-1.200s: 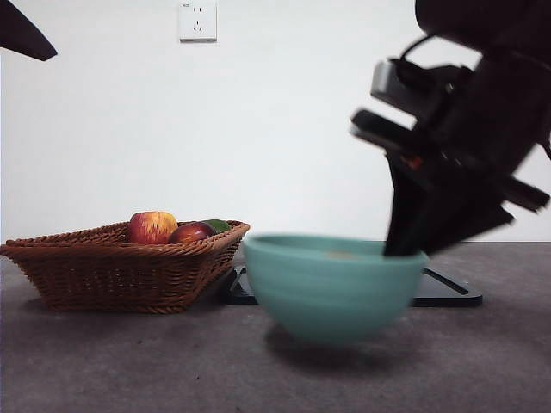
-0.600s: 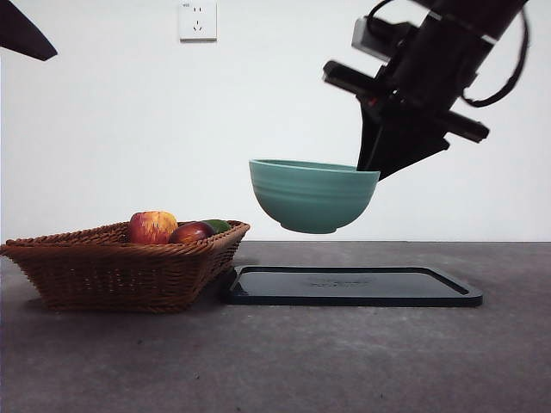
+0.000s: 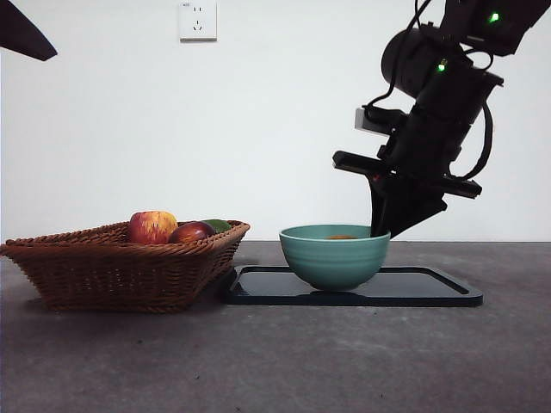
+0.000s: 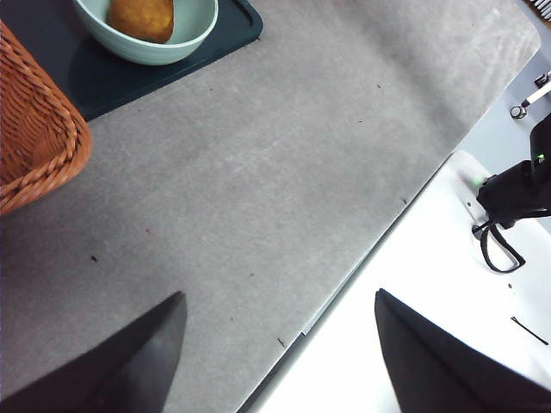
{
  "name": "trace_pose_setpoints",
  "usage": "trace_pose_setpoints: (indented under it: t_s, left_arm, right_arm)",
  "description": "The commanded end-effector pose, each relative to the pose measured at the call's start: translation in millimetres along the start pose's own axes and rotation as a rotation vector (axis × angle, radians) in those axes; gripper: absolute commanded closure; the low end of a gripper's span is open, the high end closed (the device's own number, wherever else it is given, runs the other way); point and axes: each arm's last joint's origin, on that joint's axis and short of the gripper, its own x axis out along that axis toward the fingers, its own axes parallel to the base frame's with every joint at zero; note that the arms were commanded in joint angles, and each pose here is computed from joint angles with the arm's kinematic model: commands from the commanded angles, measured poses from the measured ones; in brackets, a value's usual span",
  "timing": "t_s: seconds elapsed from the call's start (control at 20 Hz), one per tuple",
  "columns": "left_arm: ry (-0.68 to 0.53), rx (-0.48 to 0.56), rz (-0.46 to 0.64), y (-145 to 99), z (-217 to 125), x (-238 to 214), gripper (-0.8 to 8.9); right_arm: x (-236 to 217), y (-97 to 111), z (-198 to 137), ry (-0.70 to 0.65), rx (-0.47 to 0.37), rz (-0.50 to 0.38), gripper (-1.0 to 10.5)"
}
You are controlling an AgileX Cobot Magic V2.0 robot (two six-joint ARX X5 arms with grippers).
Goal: Pick up the wifruite, put it on the bowl, pick up the plate, put it on desk
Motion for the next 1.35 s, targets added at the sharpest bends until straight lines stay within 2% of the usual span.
trace_pose_setpoints:
  t_s: [0.05, 0.35, 0.5, 0.7, 0.85, 1.05, 1.25, 1.35]
  left_arm:
    - [-0.008, 0.018, -0.014, -1.6, 2.5, -0.1, 4.7]
    - [-0.008, 0.017, -0.014, -1.6, 2.5, -0.1, 4.7]
    - [-0.008, 0.018, -0.014, -1.6, 2.4, -0.1, 4.7]
    - [-0.008, 0.018, -0.014, -1.6, 2.4, -0.1, 4.7]
    - [-0.008, 0.018, -0.014, -1.6, 2.5, -0.1, 4.7]
    - [-0.008, 0.018, -0.014, -1.6, 2.5, -0.1, 4.7]
    - [-0.008, 0.018, -0.014, -1.6, 2.5, -0.1, 4.7]
    - [-0.009, 0.018, -0.014, -1.6, 2.5, -0.1, 4.7]
  right_arm:
    - [5.0, 1.8, 5.8, -0.015, -0.027, 0.006, 9.4]
    - [5.4, 1.7, 5.4, -0.011, -0.028, 0.005, 9.3]
    - [5.3, 1.6, 5.0, -0.007, -0.025, 0.005, 7.7]
    - [-2.0, 2.3, 6.6, -0.014, -0.021, 0.005, 7.6]
    - [-30.3, 6.3, 12.5, -0.068, -0.028, 0.006, 7.6]
    - [-90.4, 15.1, 15.3, -0.159, -0.048, 0.03, 7.6]
    - [-154.2, 23.8, 2.0, -0.202, -0.105, 0.123, 7.6]
    - [-181.6, 25.1, -9.8, -0.207, -0.121, 0.123, 7.6]
